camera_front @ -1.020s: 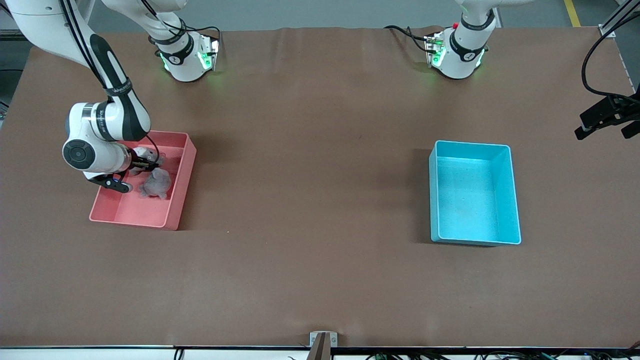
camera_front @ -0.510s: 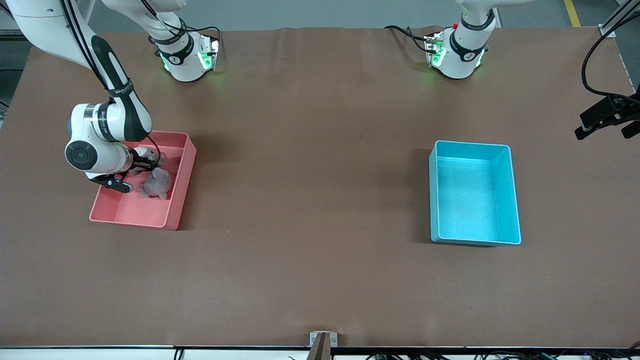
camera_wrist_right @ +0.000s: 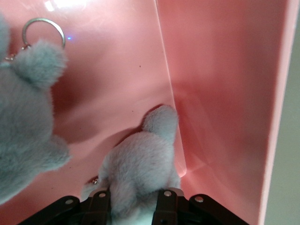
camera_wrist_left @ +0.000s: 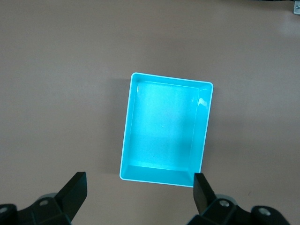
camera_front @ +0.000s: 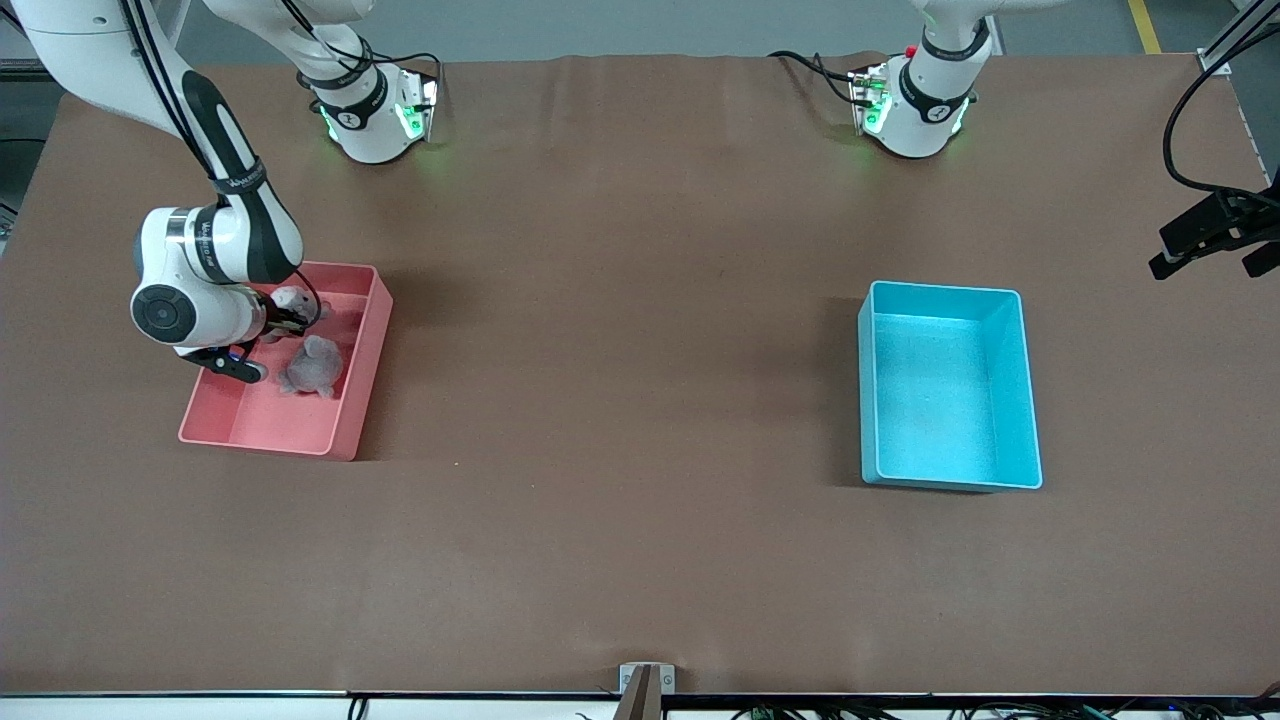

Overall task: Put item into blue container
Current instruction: 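Close the right gripper on the white-bellied grey plush toy, then lift the plush out of the pink box and carry it toward the table middle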

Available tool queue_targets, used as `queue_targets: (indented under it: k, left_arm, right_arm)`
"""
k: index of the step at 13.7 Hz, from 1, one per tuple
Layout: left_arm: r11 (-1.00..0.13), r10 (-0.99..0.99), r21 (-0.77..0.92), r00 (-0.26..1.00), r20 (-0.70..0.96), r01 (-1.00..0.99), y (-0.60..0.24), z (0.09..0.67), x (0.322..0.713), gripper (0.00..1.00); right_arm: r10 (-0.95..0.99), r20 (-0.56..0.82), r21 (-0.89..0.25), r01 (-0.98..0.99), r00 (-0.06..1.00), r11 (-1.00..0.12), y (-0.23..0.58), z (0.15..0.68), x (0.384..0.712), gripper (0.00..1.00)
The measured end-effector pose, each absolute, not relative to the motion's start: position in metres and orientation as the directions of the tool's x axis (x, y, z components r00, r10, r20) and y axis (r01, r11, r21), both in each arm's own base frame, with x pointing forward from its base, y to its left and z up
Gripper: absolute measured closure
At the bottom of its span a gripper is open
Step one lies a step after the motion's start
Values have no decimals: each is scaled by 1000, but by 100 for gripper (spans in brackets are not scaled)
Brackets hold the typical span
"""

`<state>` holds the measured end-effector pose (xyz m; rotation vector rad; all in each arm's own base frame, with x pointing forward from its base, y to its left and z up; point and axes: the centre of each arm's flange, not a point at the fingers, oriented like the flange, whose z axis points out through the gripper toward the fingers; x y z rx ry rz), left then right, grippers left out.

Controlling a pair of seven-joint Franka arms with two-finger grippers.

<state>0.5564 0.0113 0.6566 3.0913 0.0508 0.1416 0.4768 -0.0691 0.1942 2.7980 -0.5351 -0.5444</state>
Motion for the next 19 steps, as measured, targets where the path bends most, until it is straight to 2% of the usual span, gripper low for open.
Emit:
queue_targets:
  k: [2,7,13,19]
  left_arm:
    - [-998,34,48,995,91,30,11,657,556,0]
    - [-998,32,48,995,91,28,10,657,556,0]
    - [-998,32,48,995,91,28,10,657,556,0]
    - [-998,32,48,995,91,27,9,657,556,0]
  right_arm:
    - [-396,-313,300,-306,863,-904,-69,194,477,74]
    - [-408,-323,315,-310,854,-897,-71,207,488,76]
    - [-412,-315,333,-308,855,-892,-48,285,548,76]
    - [-465,-341,241,-402,817,-883,15,369,584,76]
